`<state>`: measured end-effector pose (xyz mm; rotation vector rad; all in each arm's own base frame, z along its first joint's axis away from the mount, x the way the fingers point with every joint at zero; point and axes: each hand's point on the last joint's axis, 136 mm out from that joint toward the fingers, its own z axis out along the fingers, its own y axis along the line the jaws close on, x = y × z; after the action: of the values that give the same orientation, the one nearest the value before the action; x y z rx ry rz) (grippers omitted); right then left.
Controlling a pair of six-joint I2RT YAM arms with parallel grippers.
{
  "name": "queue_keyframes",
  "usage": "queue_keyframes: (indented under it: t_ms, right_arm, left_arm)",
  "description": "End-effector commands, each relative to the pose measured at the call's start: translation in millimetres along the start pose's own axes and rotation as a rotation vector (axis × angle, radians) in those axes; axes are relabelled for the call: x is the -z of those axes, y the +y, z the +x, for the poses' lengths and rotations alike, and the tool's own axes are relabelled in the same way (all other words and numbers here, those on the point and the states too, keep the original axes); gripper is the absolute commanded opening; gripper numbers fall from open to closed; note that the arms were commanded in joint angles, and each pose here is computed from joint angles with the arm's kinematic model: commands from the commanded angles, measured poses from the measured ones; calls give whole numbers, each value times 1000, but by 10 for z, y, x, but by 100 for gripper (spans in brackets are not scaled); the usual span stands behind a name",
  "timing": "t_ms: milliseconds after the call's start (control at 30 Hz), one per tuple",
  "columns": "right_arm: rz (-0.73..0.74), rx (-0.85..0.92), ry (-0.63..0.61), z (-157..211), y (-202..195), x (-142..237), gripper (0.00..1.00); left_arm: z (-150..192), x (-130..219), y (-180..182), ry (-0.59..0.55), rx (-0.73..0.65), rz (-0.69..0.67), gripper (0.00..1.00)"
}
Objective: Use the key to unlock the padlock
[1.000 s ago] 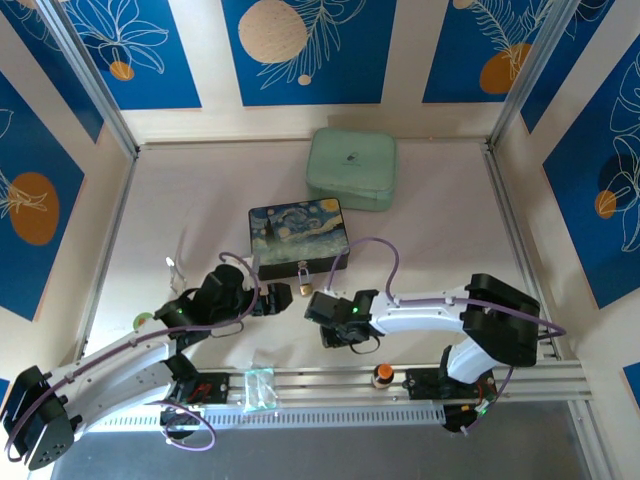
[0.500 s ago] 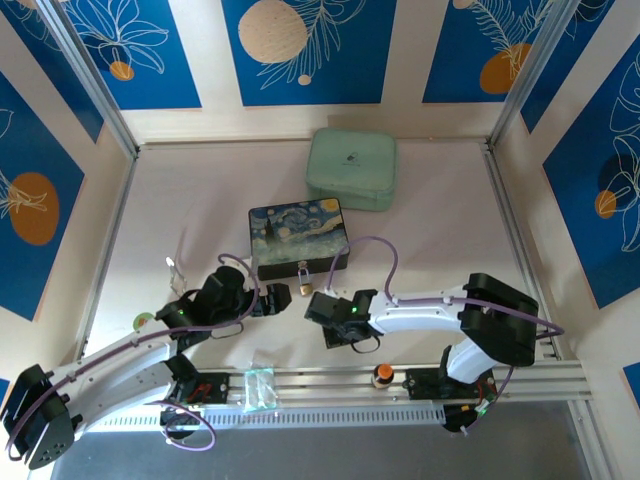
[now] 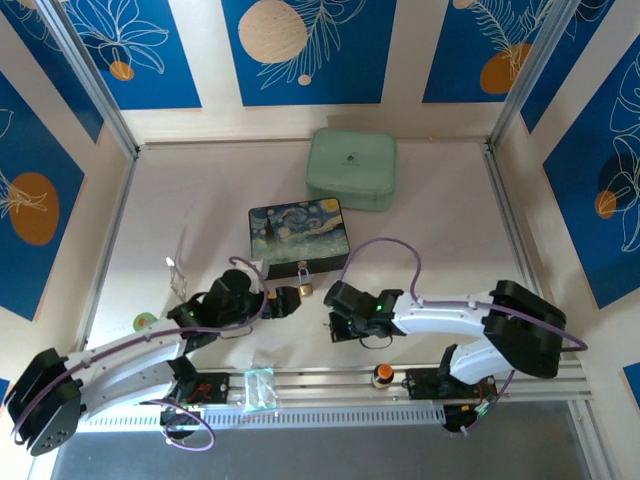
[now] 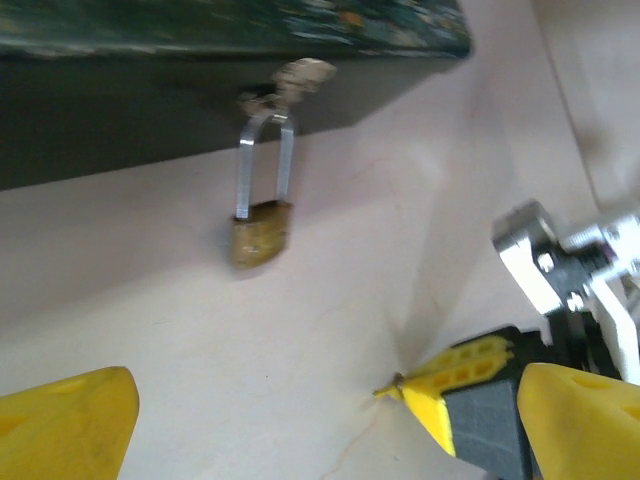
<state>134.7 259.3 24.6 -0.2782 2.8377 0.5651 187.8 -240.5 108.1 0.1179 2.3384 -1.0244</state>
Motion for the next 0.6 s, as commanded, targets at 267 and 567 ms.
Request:
queue_keyframes:
  t_ms: [267,567]
  right_arm:
    - [-288,-93,-150,-396,423,497,0]
    - [-375,-101,-218,-468,559,771,0]
  left_arm:
    - [-134,-85,-601,-164,12,142,89]
    - [-185,-48,-711,-234,59,127,61]
